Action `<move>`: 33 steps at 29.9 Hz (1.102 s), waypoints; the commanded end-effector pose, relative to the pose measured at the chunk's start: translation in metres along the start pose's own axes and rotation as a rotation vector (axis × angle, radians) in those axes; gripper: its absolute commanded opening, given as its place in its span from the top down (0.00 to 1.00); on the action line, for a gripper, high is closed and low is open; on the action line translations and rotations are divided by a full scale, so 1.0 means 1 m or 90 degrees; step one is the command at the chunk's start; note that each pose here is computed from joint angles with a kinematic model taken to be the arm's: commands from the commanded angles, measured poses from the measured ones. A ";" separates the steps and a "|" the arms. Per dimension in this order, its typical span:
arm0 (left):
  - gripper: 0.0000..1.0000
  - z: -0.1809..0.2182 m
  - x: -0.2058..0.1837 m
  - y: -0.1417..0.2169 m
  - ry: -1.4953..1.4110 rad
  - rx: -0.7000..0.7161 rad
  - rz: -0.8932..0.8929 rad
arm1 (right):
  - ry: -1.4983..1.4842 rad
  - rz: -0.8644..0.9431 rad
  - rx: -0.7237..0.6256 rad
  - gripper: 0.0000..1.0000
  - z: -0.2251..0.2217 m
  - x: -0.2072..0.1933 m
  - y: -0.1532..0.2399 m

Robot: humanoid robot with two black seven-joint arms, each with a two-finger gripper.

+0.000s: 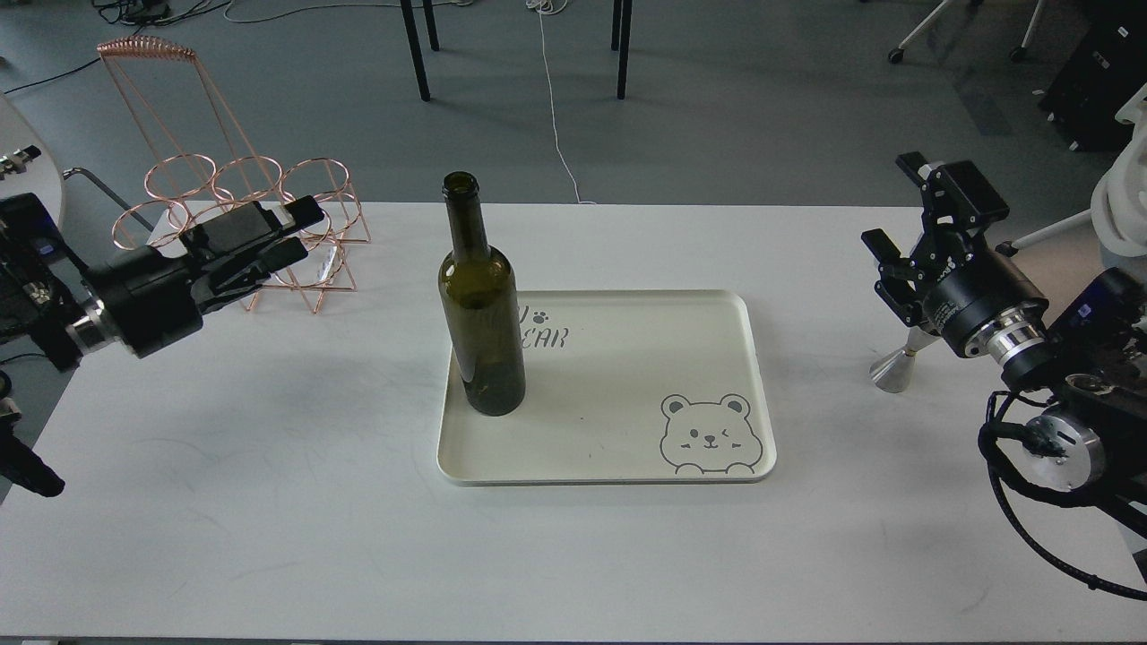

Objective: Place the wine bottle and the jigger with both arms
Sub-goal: 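Reach the left gripper to the bottle neck and grasp it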

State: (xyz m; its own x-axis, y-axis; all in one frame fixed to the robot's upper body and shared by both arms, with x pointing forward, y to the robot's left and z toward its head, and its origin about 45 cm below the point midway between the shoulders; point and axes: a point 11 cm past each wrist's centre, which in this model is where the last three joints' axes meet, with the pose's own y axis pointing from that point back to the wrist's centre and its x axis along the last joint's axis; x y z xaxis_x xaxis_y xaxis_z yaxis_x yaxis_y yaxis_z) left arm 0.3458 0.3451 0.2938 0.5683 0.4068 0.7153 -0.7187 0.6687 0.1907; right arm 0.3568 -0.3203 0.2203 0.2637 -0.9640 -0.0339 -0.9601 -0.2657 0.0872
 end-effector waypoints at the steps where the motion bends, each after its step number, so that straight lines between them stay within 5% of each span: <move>1: 0.01 0.025 0.007 -0.013 -0.182 -0.030 -0.001 | -0.015 -0.010 -0.016 0.01 0.011 -0.002 0.005; 8: 0.01 0.074 0.012 -0.046 -0.311 -0.121 -0.006 | -0.023 -0.017 -0.024 0.01 0.016 -0.003 0.009; 27: 0.01 0.090 -0.033 -0.101 -0.424 -0.182 -0.052 | -0.021 -0.011 -0.025 0.01 0.017 0.000 0.011; 31: 0.07 0.089 -0.037 -0.111 -0.458 -0.182 -0.061 | -0.022 -0.010 -0.026 0.01 0.018 -0.001 0.011; 33: 0.20 0.088 -0.039 -0.114 -0.459 -0.181 -0.062 | -0.021 -0.010 -0.025 0.01 0.017 0.000 0.011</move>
State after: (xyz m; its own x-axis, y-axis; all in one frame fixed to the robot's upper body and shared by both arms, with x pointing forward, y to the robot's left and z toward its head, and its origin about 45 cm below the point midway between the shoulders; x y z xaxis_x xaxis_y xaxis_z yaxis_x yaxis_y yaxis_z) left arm 0.3680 0.2015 0.3074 0.1581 -0.0914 0.9832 -0.4944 0.8546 0.1589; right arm 0.3448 -0.3228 0.2039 0.2747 -0.9591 -0.0681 -0.9512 -0.2814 0.1268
